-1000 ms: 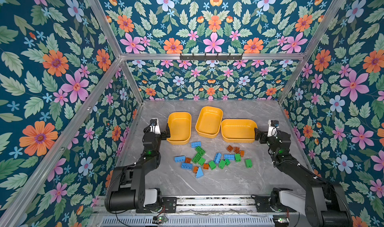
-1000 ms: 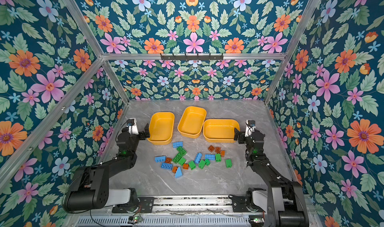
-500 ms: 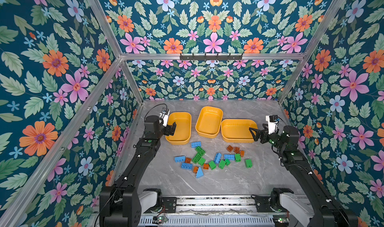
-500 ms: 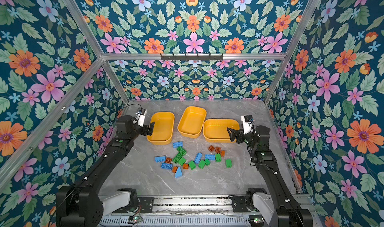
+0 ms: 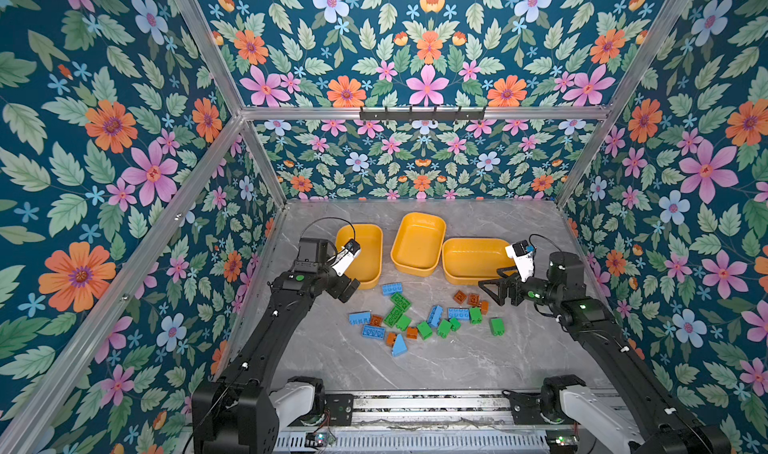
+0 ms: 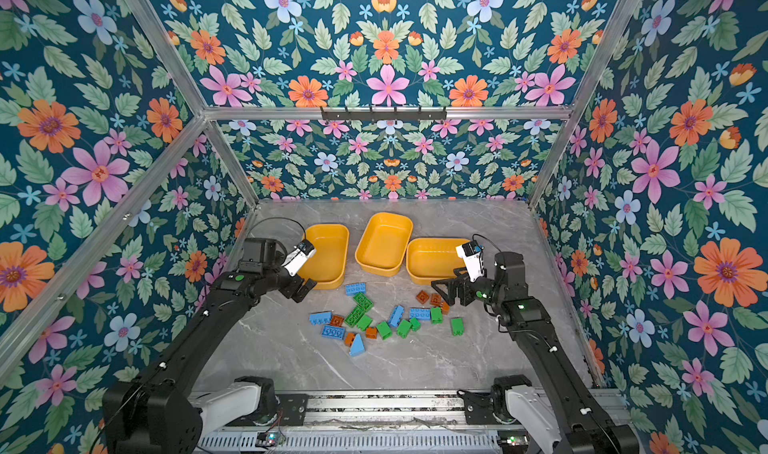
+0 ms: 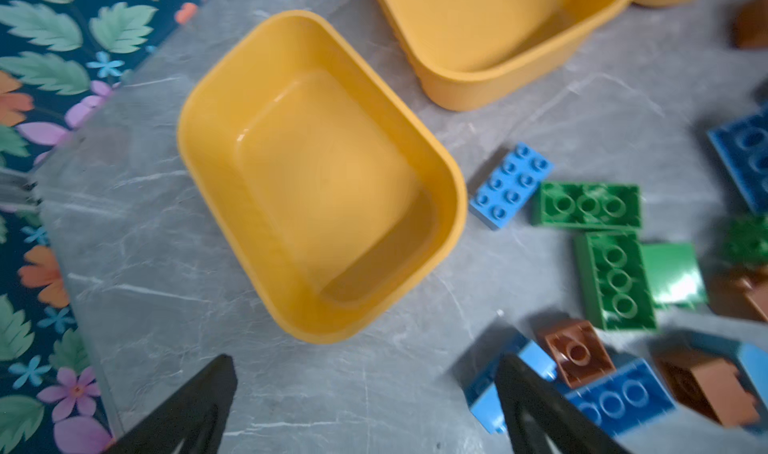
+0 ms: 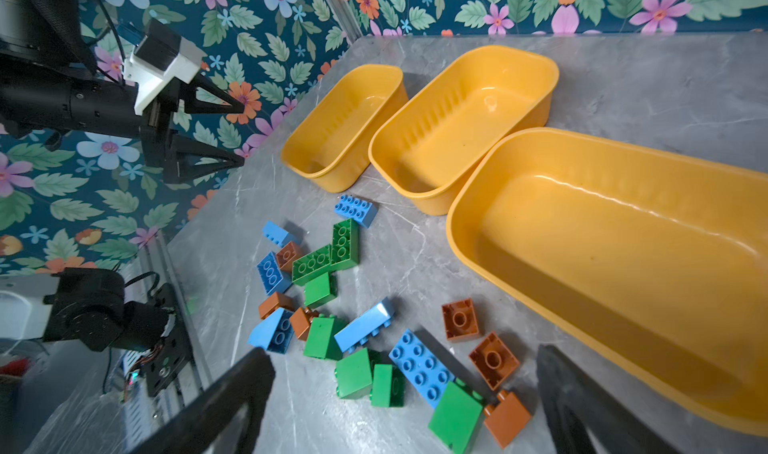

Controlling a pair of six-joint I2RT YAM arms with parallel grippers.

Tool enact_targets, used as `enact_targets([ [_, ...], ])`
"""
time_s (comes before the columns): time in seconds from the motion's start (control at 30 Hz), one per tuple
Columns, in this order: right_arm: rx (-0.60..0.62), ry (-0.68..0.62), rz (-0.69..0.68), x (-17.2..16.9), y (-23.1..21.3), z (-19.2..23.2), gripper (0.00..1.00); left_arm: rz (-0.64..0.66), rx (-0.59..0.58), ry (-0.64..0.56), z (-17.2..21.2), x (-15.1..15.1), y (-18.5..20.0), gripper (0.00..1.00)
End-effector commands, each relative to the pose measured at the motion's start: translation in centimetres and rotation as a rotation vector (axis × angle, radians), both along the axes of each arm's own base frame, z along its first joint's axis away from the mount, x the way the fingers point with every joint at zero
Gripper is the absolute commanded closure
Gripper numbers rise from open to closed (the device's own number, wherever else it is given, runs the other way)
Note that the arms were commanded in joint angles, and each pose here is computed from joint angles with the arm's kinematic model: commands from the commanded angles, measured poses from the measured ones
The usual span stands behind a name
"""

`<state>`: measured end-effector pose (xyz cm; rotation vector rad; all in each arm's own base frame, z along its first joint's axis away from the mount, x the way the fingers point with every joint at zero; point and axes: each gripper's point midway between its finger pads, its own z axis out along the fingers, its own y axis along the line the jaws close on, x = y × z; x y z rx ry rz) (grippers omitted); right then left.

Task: Sort the legos into containers by color
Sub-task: 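Lower left gripper and grasp the light blue brick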

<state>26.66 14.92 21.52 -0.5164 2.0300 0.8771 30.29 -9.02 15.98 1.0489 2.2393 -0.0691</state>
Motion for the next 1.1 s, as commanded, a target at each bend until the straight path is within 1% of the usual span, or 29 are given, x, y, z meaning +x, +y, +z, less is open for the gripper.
enact_targets([
  [0.0, 0.034, 0.025, 0.063, -1.2, 0.9, 0.5, 0.01, -0.221, 0.022, 0.146, -1.7, -3.8, -1.5, 0.01],
  [0.13, 0.038, 0.053, 0.114, -2.4, 1.4, 0.5, 0.01, -0.302, 0.040, 0.206, -3.1, -5.0, -2.2, 0.05],
  [0.27, 0.051, 0.075, 0.137, -3.3, 1.6, 0.3, 0.01, -0.350, 0.093, 0.240, -5.1, -5.5, -2.3, 0.06],
  [0.37, 0.053, 0.090, 0.148, -3.8, 1.8, -0.1, 0.01, -0.378, 0.141, 0.242, -6.5, -5.5, -2.3, 0.08],
  [0.53, 0.053, 0.110, 0.152, -4.3, 1.9, -0.6, 0.01, -0.406, 0.220, 0.245, -9.0, -5.7, -1.7, 0.14],
  [0.7, 0.045, 0.120, 0.153, -4.5, 1.9, -1.0, 0.01, -0.419, 0.285, 0.243, -10.8, -5.3, -1.4, 0.29],
  [0.8, 0.040, 0.124, 0.152, -4.5, 1.8, -1.1, 0.01, -0.423, 0.290, 0.221, -11.1, -4.8, -1.6, 0.38],
  [0.97, 0.041, 0.130, 0.156, -4.6, 1.9, -1.3, 0.01, -0.448, 0.280, 0.246, -11.9, -5.1, -2.2, 0.49],
  [1.07, 0.041, 0.133, 0.158, -4.6, 1.9, -1.4, 0.01, -0.459, 0.263, 0.242, -12.0, -5.0, -2.7, 0.51],
])
